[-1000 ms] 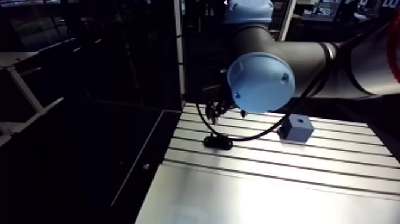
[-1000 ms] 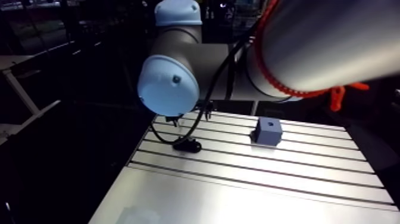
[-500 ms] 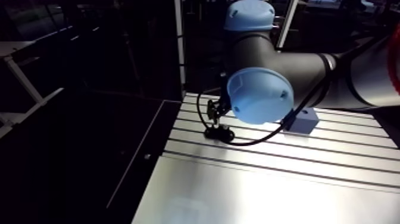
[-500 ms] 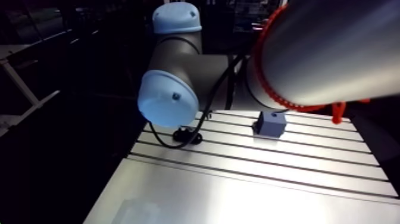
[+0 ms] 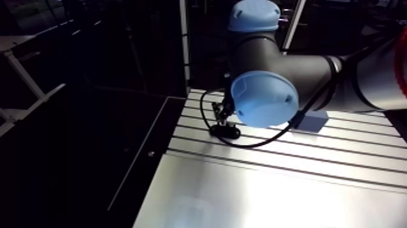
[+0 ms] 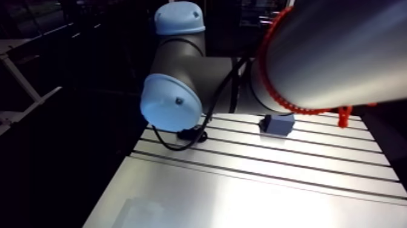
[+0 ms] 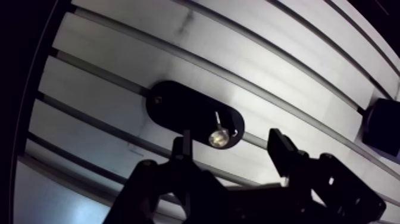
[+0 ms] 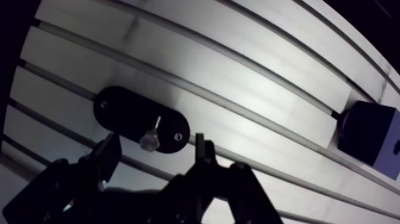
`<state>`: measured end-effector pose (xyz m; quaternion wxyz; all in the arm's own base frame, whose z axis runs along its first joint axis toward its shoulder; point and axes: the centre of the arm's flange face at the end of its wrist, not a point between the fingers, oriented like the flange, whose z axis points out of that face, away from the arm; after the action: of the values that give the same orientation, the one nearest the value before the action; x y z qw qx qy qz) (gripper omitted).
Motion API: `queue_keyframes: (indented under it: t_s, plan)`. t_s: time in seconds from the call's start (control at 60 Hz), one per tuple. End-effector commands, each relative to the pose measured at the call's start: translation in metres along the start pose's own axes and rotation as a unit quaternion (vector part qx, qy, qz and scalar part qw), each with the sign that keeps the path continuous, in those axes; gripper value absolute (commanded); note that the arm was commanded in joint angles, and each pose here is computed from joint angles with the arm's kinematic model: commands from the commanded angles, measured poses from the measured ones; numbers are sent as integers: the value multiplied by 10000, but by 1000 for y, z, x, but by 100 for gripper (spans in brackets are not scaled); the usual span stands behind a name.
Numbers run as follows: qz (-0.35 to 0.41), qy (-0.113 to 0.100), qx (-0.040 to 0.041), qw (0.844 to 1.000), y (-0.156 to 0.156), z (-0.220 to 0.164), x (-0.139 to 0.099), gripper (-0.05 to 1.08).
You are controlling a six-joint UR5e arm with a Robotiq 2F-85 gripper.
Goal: Pick up the M10 bolt and insert it into the hex recess until seated.
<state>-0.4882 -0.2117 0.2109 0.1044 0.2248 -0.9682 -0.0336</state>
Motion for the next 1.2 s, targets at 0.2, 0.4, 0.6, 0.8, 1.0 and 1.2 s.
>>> queue_keyframes:
  t_s: [0.2,0.4,0.6,0.8,1.0,1.2]
  plan:
    - [-9,28,1,10000,-2,4,1,37]
    - [-8,42,-11,10000,-2,4,1,41]
    - [82,9,7,10000,-4,7,-1,44]
    - [86,-58,28,9999,-5,13,-3,49]
    - [73,-48,28,10000,-6,12,-3,56]
    - [66,-30,16,10000,-7,10,-3,56]
